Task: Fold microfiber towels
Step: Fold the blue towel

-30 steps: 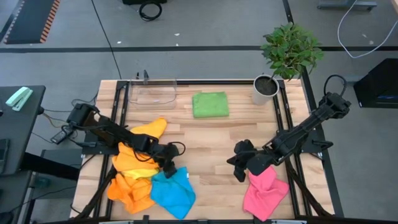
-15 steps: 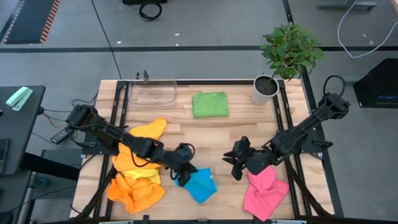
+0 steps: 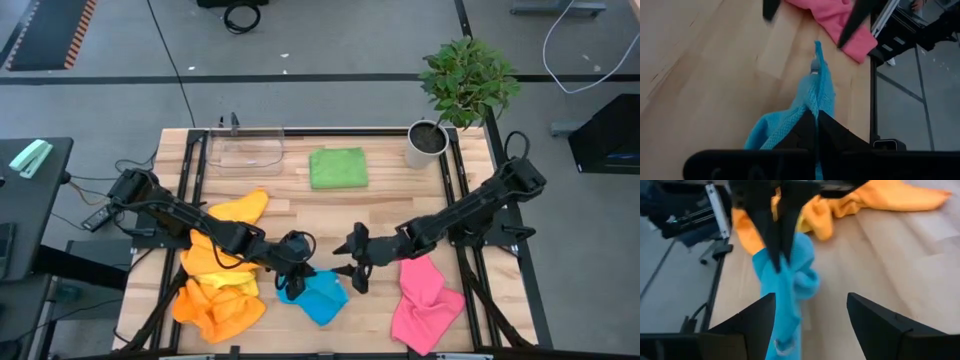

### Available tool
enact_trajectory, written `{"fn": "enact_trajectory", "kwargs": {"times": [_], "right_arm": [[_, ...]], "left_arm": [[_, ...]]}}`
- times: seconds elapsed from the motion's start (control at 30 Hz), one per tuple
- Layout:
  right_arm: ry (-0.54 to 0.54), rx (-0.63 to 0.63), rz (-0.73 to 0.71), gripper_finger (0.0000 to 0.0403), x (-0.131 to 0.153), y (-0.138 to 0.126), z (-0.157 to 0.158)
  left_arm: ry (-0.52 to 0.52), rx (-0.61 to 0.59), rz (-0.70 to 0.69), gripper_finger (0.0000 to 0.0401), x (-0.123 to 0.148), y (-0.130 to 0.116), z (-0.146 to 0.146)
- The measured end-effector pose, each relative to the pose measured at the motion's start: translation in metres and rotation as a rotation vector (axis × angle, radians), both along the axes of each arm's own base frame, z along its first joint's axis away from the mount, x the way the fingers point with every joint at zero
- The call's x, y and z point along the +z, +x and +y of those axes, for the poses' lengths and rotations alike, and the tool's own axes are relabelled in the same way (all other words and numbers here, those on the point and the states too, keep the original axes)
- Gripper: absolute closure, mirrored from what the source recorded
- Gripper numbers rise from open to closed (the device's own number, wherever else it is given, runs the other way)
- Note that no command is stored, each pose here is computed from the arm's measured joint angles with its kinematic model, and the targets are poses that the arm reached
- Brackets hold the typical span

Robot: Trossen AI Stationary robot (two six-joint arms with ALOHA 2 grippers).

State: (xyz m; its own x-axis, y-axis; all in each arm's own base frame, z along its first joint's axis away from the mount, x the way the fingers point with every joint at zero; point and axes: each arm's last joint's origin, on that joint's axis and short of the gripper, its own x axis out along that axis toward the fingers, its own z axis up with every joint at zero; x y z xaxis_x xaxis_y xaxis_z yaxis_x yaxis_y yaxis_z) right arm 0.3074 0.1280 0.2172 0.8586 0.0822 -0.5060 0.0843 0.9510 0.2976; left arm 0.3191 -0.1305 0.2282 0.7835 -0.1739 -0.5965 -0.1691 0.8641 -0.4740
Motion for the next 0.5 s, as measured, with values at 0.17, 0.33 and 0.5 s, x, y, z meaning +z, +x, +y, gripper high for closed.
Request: {"fn": "enact_trajectory", "kwargs": {"times": [0.17, 0.33, 0.5], "right_arm": [[0.040, 0.054, 0.022, 0.0159, -0.0107, 0.0049, 0.0058], [0.046, 0.020, 0.017, 0.0195, -0.0107, 0.0041, 0.0074], [0.052, -0.016, 0.011, 0.0279, -0.0092, 0.0036, 0.0062]], "left_arm": [[0.014, -0.004, -0.001, 0.0380, -0.0002, 0.0007, 0.0021], [0.022, -0.005, -0.002, 0.0393, -0.0002, 0.0013, 0.0037], [0.026, 0.001, 0.006, 0.0378, -0.0009, 0.0017, 0.0061]]}}
